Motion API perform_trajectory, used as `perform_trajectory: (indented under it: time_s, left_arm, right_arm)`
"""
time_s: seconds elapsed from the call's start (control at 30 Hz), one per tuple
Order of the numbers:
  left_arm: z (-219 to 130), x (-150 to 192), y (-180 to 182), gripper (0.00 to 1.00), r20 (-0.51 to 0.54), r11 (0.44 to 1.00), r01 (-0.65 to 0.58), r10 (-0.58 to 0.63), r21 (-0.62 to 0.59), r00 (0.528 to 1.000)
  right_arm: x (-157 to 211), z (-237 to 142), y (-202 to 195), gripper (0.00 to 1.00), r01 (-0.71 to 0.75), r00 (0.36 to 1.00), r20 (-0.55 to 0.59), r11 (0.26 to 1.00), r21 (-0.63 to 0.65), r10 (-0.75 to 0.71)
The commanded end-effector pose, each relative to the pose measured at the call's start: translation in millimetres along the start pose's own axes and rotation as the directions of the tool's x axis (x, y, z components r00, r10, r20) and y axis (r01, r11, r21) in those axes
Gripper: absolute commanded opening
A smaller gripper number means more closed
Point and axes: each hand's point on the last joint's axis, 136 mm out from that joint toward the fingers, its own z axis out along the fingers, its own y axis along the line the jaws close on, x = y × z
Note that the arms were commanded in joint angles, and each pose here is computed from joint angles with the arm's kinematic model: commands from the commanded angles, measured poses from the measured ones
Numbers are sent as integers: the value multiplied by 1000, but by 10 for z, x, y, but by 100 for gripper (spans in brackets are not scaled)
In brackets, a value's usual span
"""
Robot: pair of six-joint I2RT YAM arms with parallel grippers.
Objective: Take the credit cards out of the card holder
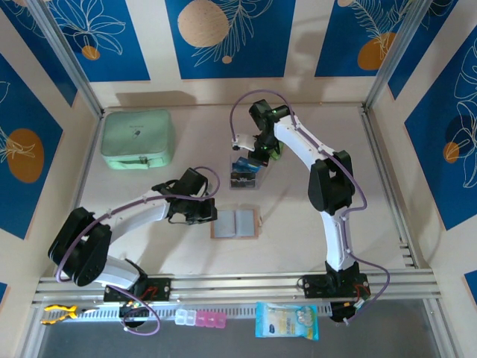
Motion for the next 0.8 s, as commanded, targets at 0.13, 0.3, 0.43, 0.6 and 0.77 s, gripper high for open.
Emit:
perform_trajectory:
  time_s: [0.13, 0.3, 0.43, 0.6, 0.77]
  left_arm:
    - [-104, -91, -66, 6, 30, 1000, -14, 13, 11, 999]
    - [-94, -78, -46, 6, 26, 1000, -12, 12, 8, 1000]
    - [-87, -69, -29, 6, 24, 1000, -10, 10, 3, 1000]
    - [-83, -68, 1, 6, 22, 1000, -4, 4, -2, 1000]
    - [-72, -68, 30, 6, 21, 1000, 4, -4, -6, 1000]
  right_arm:
    - [-102, -200, -12, 0, 24, 999, 31, 1000, 12, -24]
    - [-108, -178, -64, 0, 32, 999, 25, 999, 26, -32]
    - [-82, -60, -103, 0, 31, 999, 12, 999, 18, -32]
    - [-45, 97, -128, 0, 29, 1000, -3, 1000, -1, -29]
    - [-10, 185, -122, 5, 24, 1000, -13, 1000, -15, -25]
